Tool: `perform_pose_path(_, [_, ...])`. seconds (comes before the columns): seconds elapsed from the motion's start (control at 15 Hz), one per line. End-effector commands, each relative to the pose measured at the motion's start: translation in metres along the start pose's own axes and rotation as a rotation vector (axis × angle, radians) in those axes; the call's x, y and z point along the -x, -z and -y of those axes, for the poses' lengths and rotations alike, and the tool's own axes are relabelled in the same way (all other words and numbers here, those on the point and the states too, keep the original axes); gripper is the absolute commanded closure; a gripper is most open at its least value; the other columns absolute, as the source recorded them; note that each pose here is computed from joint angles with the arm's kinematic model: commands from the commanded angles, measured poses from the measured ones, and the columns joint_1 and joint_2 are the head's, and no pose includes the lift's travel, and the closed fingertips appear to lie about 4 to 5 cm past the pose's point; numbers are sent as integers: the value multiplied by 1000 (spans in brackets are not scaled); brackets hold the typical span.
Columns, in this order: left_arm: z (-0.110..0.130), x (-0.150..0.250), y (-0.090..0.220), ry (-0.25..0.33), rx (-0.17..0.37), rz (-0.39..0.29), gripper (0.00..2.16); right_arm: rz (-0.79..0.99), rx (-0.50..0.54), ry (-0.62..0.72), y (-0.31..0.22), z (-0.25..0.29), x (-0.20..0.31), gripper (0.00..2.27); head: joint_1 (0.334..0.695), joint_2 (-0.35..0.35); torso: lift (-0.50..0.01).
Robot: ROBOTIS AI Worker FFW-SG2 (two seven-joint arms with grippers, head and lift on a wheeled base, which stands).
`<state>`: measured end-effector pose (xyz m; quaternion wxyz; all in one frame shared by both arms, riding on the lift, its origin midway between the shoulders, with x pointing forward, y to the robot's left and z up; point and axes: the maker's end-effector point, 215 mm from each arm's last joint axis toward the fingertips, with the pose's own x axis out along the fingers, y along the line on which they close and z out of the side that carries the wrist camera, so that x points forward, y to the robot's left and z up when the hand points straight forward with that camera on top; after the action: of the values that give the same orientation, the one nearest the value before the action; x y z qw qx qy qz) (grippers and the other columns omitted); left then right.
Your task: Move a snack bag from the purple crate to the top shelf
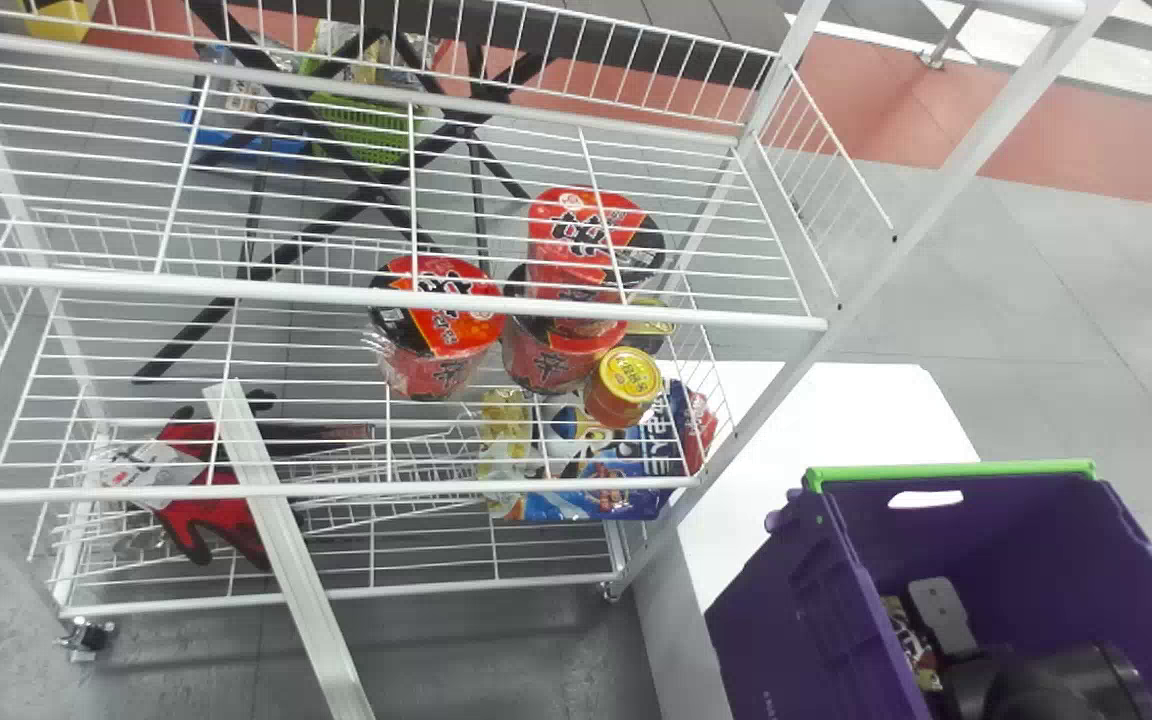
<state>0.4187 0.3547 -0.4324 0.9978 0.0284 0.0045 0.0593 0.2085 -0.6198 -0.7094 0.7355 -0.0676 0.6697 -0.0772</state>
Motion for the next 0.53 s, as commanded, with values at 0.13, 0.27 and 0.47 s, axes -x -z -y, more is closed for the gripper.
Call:
perform_pose_path(0.13, [0,0,0,-1,1,-1,12,-42,-61,16,15,2,0,832,695,-350,-453])
perform_pose_path(0.27, [0,1,1,-2,1,0,12,-155,-106,68,41,7,7,1588,695,-350,-453])
perform_pose_path(0.47, [0,1,0,-2,4,4,12,-170,-200,43,39,10,19,1774,695,-350,-453])
